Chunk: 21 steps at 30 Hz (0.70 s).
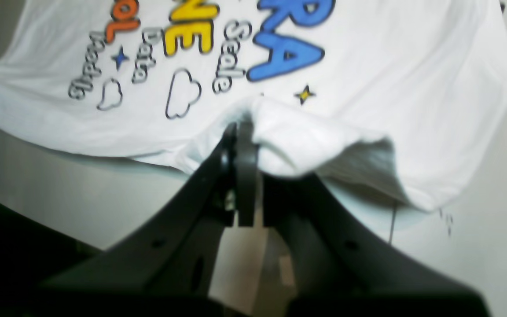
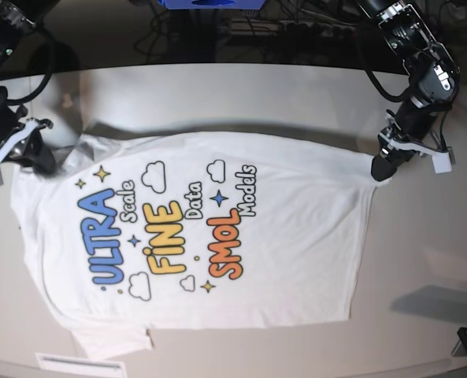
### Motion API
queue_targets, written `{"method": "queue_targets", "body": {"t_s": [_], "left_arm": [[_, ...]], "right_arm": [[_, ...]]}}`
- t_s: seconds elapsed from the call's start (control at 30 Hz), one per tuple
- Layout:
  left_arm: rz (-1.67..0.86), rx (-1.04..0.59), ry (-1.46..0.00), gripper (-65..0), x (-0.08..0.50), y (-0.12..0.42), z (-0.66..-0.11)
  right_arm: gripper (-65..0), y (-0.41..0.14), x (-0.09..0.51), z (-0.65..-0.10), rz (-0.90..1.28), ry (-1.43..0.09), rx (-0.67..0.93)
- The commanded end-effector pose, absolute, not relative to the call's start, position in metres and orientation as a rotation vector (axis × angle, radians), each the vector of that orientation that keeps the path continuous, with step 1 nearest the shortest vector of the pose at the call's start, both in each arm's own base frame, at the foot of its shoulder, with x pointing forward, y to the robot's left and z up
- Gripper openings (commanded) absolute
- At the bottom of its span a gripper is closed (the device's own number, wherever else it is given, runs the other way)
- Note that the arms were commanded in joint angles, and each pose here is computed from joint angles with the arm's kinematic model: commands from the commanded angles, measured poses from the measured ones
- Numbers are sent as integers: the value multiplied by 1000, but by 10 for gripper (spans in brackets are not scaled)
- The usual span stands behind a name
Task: Fold the T-shirt properly
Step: 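Lift both shoulder corners and pull the shirt toward the robot, then lower the shirt and open both grippers, releasing the shoulders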
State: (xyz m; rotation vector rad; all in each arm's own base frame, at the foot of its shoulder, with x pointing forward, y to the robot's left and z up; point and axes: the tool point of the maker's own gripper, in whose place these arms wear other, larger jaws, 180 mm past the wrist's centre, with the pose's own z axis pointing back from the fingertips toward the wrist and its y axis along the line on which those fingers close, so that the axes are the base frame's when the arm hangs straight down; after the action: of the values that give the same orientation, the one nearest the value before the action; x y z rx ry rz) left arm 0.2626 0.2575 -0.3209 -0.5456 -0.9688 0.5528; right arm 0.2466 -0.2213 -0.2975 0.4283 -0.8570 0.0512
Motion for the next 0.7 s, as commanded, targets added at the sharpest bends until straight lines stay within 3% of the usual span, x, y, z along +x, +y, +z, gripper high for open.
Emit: {"method": "queue_targets", "body": {"t_s": [0.0,0.67], "left_arm": [[568,-557,-1002,-650,268,263,-313],[724,-672,-1003,-650,307,261,-326]], "right_arm": [[-650,-224,255,-288,68,-891,430],[-650,-259,298,-298,1,-869,479]]}}
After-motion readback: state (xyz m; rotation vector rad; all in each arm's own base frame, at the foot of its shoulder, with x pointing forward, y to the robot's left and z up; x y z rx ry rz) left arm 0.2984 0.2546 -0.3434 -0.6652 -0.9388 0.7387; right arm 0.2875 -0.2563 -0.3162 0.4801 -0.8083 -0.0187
